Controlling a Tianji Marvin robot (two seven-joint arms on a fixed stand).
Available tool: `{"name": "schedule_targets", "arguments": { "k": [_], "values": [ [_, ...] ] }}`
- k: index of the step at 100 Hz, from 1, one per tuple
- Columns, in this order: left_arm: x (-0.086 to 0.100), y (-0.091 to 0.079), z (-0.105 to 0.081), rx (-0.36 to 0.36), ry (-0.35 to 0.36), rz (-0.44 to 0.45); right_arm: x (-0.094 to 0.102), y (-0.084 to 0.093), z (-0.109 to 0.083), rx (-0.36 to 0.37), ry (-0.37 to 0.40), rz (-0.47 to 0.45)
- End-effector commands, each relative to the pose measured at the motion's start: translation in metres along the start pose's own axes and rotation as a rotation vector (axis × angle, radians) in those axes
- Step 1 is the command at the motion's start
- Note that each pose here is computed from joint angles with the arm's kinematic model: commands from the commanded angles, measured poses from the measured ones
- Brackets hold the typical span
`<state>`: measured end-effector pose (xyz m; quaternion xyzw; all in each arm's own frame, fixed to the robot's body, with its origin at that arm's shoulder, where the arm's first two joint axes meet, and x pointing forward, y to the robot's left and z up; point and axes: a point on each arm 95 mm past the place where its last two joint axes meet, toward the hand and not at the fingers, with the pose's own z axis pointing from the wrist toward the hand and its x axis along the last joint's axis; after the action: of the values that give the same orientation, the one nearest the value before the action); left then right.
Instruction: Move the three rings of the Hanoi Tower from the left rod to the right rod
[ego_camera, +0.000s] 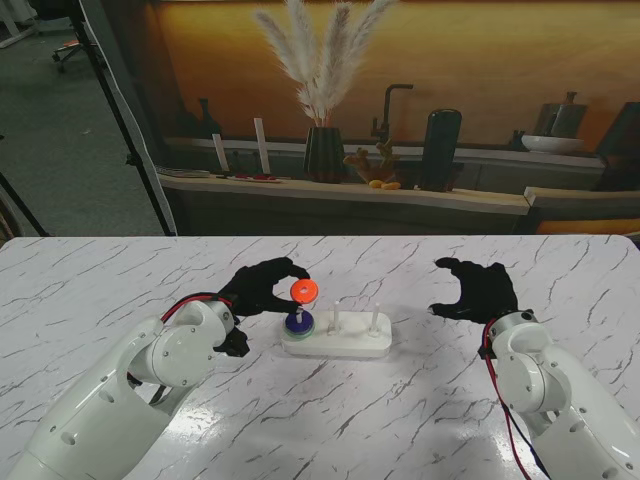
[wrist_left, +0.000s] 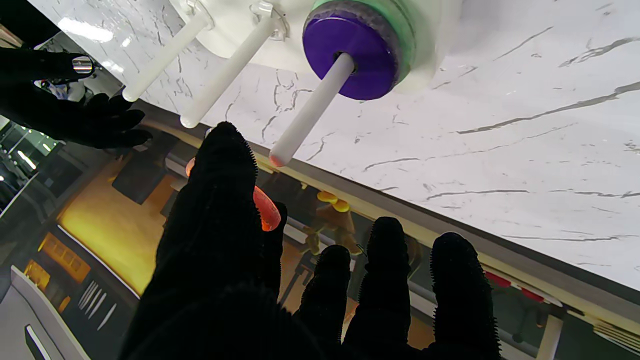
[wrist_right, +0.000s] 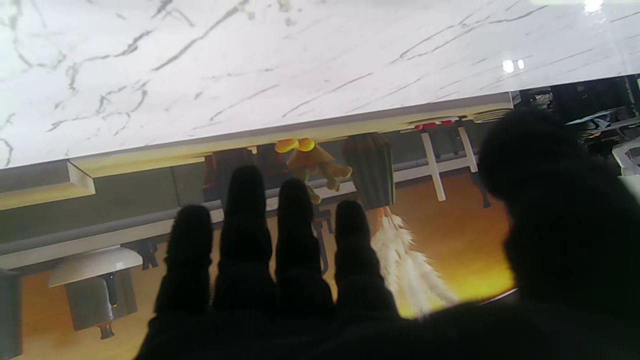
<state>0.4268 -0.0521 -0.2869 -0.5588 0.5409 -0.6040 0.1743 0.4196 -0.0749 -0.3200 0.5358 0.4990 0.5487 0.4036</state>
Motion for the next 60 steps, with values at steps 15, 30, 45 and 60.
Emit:
{"name": "schedule_targets", "arguments": {
  "k": [15,30,45,60],
  "values": [
    [0.015,0.001,0.009,-0.022,0.045,-0.018,-0.002,-0.004,-0.004,0.004,-0.013,0.005],
    [0.024,0.003,0.016,-0.037,0.066,-0.030,-0.006,-0.005,-0.006,0.007,-0.025,0.004],
    [0.033,0.006,0.024,-0.054,0.084,-0.038,-0.011,-0.007,-0.007,0.013,-0.034,-0.005],
    [0.042,0.008,0.030,-0.066,0.106,-0.047,-0.016,-0.009,-0.008,0.022,-0.042,-0.012]
  ]
}}
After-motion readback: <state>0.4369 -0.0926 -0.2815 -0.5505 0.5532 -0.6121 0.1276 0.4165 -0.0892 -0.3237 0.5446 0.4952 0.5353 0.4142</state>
